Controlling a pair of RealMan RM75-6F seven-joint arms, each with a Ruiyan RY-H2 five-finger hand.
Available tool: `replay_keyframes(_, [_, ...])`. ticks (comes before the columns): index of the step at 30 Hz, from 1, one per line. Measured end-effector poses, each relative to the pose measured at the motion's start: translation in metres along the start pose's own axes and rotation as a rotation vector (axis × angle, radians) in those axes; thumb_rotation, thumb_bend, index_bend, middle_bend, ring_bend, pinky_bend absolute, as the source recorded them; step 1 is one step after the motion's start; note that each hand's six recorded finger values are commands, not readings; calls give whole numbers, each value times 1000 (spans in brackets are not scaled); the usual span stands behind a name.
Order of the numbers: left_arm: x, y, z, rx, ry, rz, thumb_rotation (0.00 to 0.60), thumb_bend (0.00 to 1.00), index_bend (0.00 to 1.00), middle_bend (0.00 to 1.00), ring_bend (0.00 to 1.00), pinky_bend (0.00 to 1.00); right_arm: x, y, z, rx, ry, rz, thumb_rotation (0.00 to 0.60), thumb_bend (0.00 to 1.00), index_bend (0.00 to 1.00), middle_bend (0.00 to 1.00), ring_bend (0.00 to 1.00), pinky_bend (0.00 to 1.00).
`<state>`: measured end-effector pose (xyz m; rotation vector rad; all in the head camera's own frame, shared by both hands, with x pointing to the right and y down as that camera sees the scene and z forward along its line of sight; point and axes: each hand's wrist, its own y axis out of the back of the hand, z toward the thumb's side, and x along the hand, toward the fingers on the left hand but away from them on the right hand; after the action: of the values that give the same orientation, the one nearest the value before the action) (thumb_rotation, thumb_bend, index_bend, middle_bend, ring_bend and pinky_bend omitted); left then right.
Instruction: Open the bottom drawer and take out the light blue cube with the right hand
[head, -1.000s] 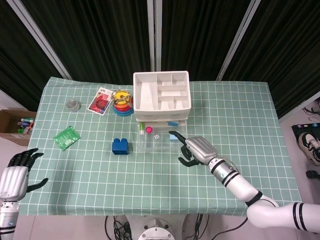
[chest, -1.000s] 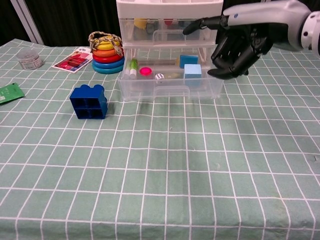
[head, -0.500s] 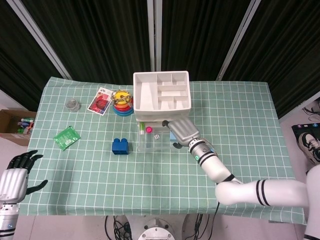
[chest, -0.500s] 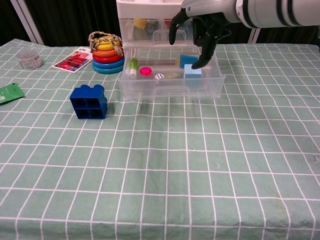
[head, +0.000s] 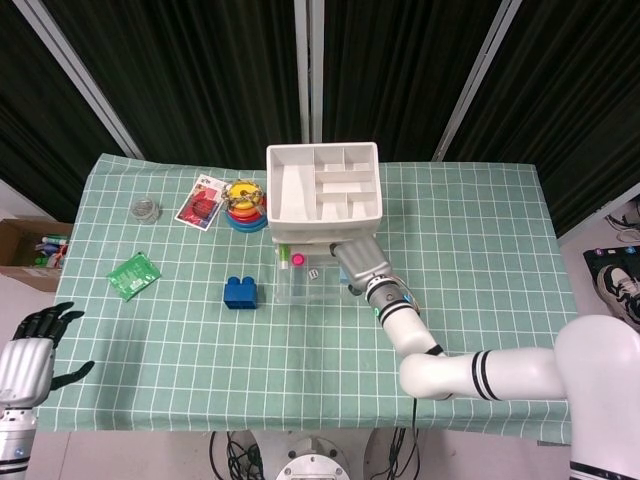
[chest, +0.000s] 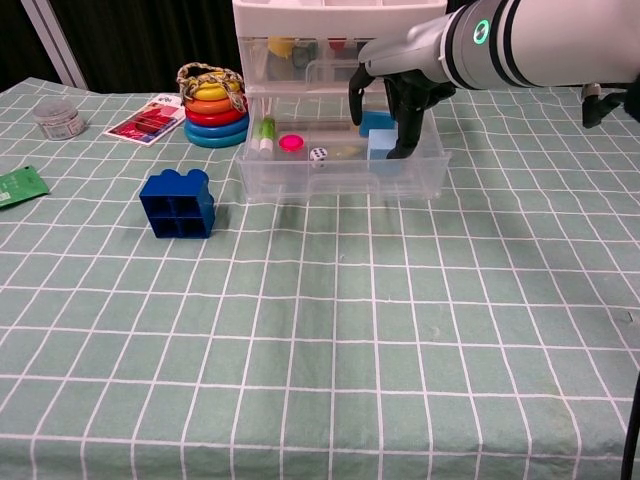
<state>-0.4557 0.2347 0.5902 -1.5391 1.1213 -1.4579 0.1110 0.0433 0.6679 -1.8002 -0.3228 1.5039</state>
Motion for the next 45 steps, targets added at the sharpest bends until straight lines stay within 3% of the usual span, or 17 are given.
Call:
replay_keyframes(5, [-1,0,-2,-3,6,5,600,0,262,175,163,192,-6,-6,-1,23,-17,16,600,161,321,931,857,878])
replay_keyframes(12, [-1,-1,-4,-7,11,4,600,0,263,175,163,193,-11,-10,3,35,-29,15,600,270,546,936,874,897])
replay_keyframes(18, [-1,1,-5,-6,11,13,600,0,262,175,163,193,-9,-2,6,16,-11,-23,600,327,598,936,875,898])
replay_keyframes(25, [-1,6,-3,0,4,25,600,0,262,175,163,193,19,18,16,-48,88,-107,600,327,601,936,875,898])
replay_keyframes(31, [-1,8,3,2,-5,27,600,0,262,175,163,193,65,23,25,-121,236,-172,600,327,605,936,875,898])
replay_keyframes(35, [-1,8,7,1,-13,25,600,0,262,175,163,193,88,3,28,-113,320,-159,600,327,588,936,875,898])
replay_keyframes(38, [-2,8,9,1,-17,26,600,0,262,175,164,193,97,-28,30,-75,362,-107,600,327,578,935,875,898])
replay_keyframes(42, [-4,9,9,1,-13,28,600,0,262,175,163,193,94,-60,35,-25,381,-70,600,327,554,935,875,898])
replay_keyframes(45, [-5,9,8,-1,-11,30,600,0,262,175,163,193,85,-83,38,24,376,-50,600,327,469,935,874,898])
